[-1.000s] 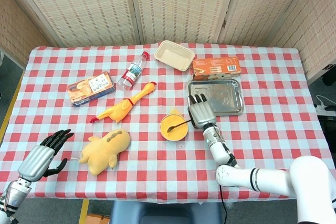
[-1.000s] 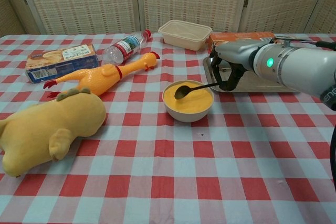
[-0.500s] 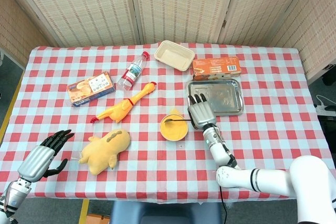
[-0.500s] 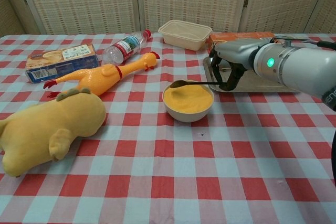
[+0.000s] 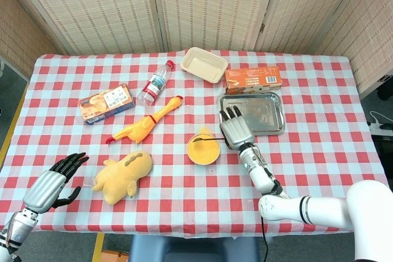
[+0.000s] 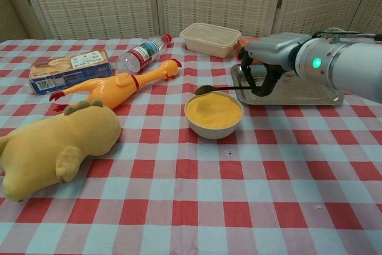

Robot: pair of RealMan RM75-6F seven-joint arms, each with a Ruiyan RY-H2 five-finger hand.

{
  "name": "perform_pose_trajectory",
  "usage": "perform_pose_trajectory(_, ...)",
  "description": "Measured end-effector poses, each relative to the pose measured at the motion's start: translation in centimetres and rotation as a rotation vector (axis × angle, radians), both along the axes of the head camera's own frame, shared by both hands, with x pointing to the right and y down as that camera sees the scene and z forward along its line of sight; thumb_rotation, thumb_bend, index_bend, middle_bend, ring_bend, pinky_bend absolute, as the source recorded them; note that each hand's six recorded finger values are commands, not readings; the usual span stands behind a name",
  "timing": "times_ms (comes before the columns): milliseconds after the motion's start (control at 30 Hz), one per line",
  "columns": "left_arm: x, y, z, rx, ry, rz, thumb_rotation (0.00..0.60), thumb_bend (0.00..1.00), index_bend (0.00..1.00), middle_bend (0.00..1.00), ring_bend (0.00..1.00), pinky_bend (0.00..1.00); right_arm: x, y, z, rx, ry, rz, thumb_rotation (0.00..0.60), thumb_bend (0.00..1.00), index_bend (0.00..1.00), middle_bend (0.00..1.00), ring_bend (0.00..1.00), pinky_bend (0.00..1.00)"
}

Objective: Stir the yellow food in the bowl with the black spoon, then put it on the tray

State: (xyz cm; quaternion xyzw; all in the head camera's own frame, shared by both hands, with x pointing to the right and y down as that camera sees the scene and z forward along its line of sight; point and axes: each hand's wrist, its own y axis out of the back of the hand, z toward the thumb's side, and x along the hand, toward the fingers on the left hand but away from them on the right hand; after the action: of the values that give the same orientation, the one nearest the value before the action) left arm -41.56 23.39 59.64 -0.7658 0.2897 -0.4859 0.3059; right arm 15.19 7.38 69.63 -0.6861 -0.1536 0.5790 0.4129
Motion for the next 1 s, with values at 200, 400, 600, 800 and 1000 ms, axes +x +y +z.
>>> perform_pose_trajectory(200,0.2,0.1,0.0,0.003,0.001,0.006,0.600,0.48,0.00,0.00,0.00,0.16,0.3,-1.0,-1.8,0.054,0.114,-0.116,0.600,0.72,0.69,0.09,0.00,0.03)
perform_pose_trajectory(400,0.3,0.2,-0.1,0.004,0.005,0.007,0.600,0.48,0.00,0.00,0.00,0.16,-0.3,-1.3,-1.7,0.035,0.143,-0.119,0.600,0.72,0.69,0.09,0.00,0.03)
perform_pose_trajectory(600,0.0,-0.1,0.0,0.002,0.004,-0.003,0.600,0.48,0.00,0.00,0.00,0.16,-1.4,-0.9,0.2,0.005,0.164,-0.131,0.600,0.72,0.69,0.10,0.00,0.03)
perform_pose_trajectory(800,-0.2,-0.3,0.0,0.004,0.006,-0.008,0.600,0.48,0.00,0.00,0.00,0.16,-2.4,-0.4,1.4,-0.020,0.173,-0.148,0.600,0.72,0.71,0.10,0.00,0.03)
perform_pose_trajectory(1000,-0.2,-0.3,0.1,0.004,0.003,-0.008,0.600,0.48,0.00,0.00,0.00,0.16,-2.1,0.0,1.1,-0.035,0.184,-0.165,0.600,0.73,0.73,0.10,0.00,0.03)
